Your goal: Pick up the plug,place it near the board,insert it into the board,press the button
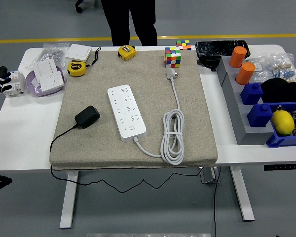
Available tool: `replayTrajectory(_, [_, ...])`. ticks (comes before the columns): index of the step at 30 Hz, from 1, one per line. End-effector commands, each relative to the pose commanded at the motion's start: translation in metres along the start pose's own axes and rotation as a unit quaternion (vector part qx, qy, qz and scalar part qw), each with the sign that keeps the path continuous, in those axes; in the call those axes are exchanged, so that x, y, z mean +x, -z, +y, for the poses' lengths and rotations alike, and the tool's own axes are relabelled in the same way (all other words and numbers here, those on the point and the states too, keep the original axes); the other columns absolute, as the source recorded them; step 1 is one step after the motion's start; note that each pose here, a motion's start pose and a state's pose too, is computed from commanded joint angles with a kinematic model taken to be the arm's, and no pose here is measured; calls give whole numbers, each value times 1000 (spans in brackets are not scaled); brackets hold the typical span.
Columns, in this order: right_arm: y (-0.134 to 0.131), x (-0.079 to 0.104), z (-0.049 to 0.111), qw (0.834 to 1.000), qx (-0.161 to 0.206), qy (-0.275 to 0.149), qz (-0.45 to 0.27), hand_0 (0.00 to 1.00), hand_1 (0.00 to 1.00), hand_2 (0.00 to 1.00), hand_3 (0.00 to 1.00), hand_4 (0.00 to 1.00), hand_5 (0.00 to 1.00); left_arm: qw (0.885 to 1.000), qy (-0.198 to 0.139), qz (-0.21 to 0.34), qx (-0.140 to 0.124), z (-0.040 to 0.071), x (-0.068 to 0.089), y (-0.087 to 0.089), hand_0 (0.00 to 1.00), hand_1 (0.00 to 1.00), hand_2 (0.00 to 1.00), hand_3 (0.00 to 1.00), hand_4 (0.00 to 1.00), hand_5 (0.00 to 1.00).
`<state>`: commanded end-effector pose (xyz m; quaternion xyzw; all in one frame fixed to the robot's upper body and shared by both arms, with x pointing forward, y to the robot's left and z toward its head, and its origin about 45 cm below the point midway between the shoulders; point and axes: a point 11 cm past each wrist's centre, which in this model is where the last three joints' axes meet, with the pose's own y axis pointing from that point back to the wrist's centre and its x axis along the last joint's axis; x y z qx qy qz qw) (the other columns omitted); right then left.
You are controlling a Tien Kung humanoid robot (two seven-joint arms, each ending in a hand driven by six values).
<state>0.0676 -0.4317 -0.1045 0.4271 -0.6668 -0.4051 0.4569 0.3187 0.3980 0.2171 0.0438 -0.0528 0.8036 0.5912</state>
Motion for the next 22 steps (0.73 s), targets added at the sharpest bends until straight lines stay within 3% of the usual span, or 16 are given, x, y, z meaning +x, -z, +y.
replayTrajectory(22, [46,-5,0,999,30,11,26,981,786,722,735,998,809,999,-38,8,-24,-2,27,-12,633,677,656,710,998,702])
